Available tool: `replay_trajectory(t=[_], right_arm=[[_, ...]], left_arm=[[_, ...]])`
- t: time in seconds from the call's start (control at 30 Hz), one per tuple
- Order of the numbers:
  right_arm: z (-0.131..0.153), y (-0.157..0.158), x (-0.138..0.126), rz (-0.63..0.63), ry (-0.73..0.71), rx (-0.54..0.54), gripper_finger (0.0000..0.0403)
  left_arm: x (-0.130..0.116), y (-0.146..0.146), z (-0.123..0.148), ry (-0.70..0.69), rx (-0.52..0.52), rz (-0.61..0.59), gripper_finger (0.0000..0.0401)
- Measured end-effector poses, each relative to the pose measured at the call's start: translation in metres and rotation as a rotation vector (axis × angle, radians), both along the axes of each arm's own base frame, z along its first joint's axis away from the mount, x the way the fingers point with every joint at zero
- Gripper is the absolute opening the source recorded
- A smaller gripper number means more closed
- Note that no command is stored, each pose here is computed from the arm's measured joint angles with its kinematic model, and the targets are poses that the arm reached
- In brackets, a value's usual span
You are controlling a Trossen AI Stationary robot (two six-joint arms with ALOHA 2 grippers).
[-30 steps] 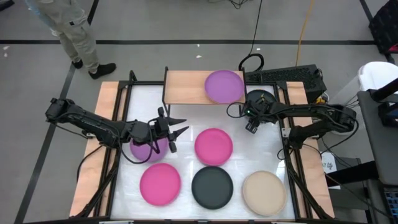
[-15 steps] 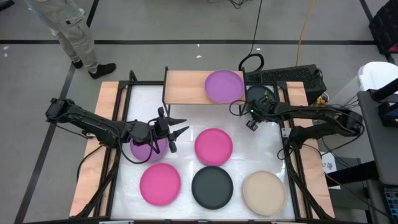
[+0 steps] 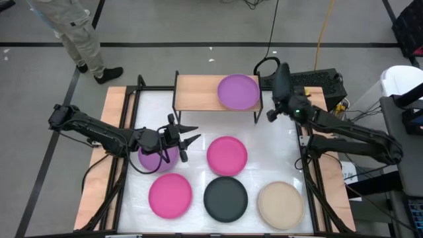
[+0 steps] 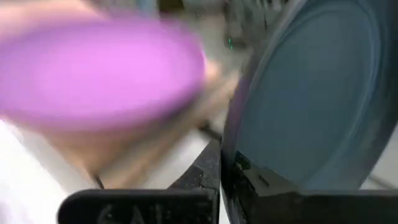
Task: Place and stack plates onto a shelf
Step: Stack the top black plate on top of the purple plate on the shelf
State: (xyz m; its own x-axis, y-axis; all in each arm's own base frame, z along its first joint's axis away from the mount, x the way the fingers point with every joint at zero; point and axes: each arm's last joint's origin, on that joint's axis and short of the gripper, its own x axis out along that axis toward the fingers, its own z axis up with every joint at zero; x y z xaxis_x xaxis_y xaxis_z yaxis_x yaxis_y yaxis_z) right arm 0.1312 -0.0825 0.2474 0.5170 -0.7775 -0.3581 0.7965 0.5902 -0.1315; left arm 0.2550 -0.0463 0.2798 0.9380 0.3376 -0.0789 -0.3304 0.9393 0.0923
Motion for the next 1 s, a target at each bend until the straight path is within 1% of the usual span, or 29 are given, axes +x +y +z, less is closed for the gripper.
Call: replay_trajectory(t=[0.07, 0.17, 0.27, 0.37, 0.6, 0.7, 0.83, 0.9, 1.0], right_arm=[[0.013, 0.001, 0.002, 0.081, -0.091, -0.075, 0.0001], [0.03, 0.003, 0.007, 0.235, -0.201, -0.188, 0.0001], [0.039, 0.006, 0.015, 0.353, -0.263, -0.255, 0.0001], [0.042, 0.009, 0.025, 0.418, -0.237, -0.263, 0.0001], [0.027, 0.018, 0.058, 0.629, -0.002, -0.318, 0.0], [0.02, 0.021, 0.069, 0.652, 0.083, -0.32, 0.0], [0.014, 0.024, 0.076, 0.602, 0.173, -0.344, 0.0], [0.014, 0.025, 0.077, 0.578, 0.194, -0.365, 0.0003], [0.016, 0.027, 0.076, 0.579, 0.19, -0.374, 0.0021]], left_arm=[[0.0, 0.002, 0.0, 0.0, 0.0, 0.007, 0.0145], [0.001, 0.004, 0.0, -0.001, -0.001, 0.015, 0.0145], [0.001, 0.005, 0.0, 0.0, -0.002, 0.019, 0.0145], [0.001, 0.005, 0.0, -0.001, -0.002, 0.019, 0.0145], [0.001, 0.005, 0.0, 0.001, -0.001, 0.019, 0.0145], [0.001, 0.005, 0.0, 0.002, -0.001, 0.019, 0.0145], [0.001, 0.005, -0.002, 0.015, 0.0, 0.019, 0.0145], [0.001, 0.005, -0.002, 0.02, 0.0, 0.019, 0.0145], [0.001, 0.005, -0.002, 0.023, 0.001, 0.019, 0.0145]])
